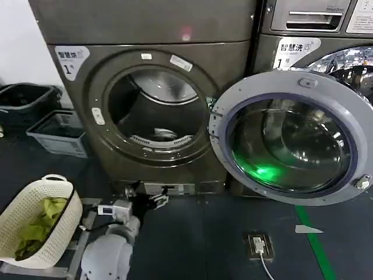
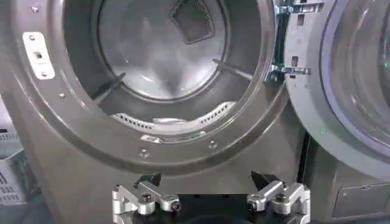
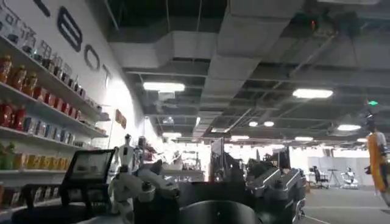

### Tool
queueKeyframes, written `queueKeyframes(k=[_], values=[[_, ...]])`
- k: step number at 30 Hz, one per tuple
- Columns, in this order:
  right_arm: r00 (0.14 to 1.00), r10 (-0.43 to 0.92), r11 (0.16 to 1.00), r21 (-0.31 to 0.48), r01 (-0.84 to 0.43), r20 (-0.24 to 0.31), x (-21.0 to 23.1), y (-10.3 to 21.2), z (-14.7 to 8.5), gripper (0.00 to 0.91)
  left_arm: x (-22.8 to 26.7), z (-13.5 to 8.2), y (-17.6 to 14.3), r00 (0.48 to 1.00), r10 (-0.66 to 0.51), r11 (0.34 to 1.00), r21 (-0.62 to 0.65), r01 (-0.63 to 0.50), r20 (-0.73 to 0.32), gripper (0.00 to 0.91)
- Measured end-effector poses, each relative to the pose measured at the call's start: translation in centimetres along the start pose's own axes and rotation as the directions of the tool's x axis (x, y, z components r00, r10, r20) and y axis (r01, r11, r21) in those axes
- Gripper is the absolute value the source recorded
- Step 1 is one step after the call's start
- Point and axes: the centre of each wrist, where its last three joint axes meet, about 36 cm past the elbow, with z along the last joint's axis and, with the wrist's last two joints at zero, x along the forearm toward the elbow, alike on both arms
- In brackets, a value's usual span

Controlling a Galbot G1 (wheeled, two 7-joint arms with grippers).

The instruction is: Grasp the clothes from the dryer.

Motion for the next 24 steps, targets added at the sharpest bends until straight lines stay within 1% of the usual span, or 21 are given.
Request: queueKeyframes(k=[8,24], values=[[1.000,-0.009,1.000,-0.002,0.009,0.000,0.12,0.28,0.03,0.907,-0.10,0.03,0.42,1.000,-0.012,1.000,-0.003,0.012,-0.001,0.907],[1.000,-0.011,1.000,-0.004,0.011,0.000,0.15,0.39,0.09,0.907,-0.43,-0.05,0.13,1.000,-0.003,1.000,0.000,0.003,0.000,0.907]])
